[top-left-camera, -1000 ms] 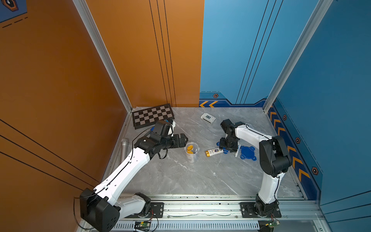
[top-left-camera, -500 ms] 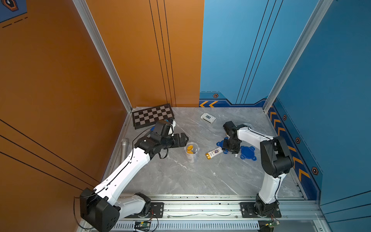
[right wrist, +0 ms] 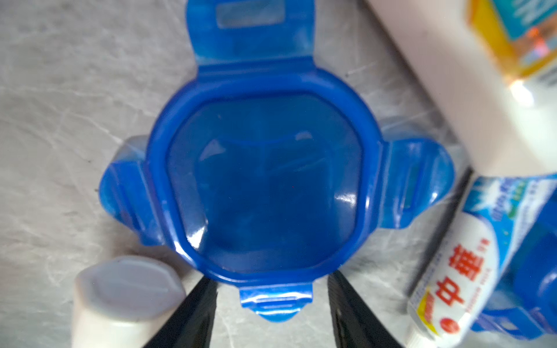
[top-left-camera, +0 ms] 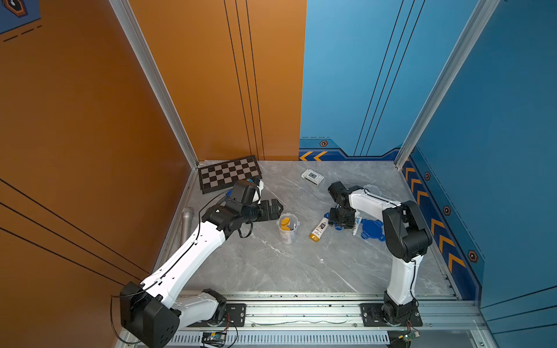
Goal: Pack away toiletry kits
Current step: Pick up the lid from the center of the board.
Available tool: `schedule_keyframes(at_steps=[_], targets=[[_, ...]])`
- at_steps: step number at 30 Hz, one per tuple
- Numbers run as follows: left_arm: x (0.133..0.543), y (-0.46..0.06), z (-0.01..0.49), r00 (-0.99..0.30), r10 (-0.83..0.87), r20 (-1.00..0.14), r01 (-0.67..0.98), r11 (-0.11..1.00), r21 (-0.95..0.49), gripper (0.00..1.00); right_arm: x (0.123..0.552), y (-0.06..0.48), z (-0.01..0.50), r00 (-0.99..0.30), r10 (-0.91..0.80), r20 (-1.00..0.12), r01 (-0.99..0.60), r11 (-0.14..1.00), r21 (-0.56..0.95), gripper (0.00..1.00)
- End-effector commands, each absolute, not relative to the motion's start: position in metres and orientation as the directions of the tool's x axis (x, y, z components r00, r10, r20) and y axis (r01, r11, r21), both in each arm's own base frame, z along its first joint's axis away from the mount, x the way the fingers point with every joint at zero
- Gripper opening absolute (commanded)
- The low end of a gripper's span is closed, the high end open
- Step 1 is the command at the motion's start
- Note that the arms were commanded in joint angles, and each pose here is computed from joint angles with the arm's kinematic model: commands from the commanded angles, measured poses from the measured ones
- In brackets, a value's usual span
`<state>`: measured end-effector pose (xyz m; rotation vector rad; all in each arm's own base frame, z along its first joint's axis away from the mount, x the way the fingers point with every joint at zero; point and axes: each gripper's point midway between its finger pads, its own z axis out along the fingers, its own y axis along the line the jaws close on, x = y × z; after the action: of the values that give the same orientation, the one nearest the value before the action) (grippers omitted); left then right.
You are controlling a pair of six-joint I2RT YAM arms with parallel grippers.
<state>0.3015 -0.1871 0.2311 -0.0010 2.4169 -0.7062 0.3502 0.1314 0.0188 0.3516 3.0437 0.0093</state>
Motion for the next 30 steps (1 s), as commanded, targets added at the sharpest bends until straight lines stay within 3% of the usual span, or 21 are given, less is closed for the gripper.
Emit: schedule_keyframes(at_steps=[1,8,14,30], targets=[[0.302,-0.186,0.232,-0.805,-0.175,-0.567,0.159,0.857,-0.490,0.98,0.338,0.123,0.002,-0.978,0.205,-0.033,0.206,0.977,-0.059,0.56],[0.303,-0.184,0.232,-0.802,-0.180,-0.570,0.153,0.860,-0.487,0.99,0.333,0.121,0.000,-0.981,0.194,-0.026,0.195,0.978,-0.068,0.39],[0.303,-0.178,0.233,-0.795,-0.191,-0.576,0.144,0.862,-0.485,0.99,0.334,0.123,0.005,-0.983,0.179,-0.039,0.182,0.981,-0.065,0.31],[0.306,-0.164,0.230,-0.793,-0.222,-0.567,0.112,0.862,-0.494,0.99,0.331,0.151,0.090,-0.972,0.099,-0.213,0.098,0.995,0.015,0.23]])
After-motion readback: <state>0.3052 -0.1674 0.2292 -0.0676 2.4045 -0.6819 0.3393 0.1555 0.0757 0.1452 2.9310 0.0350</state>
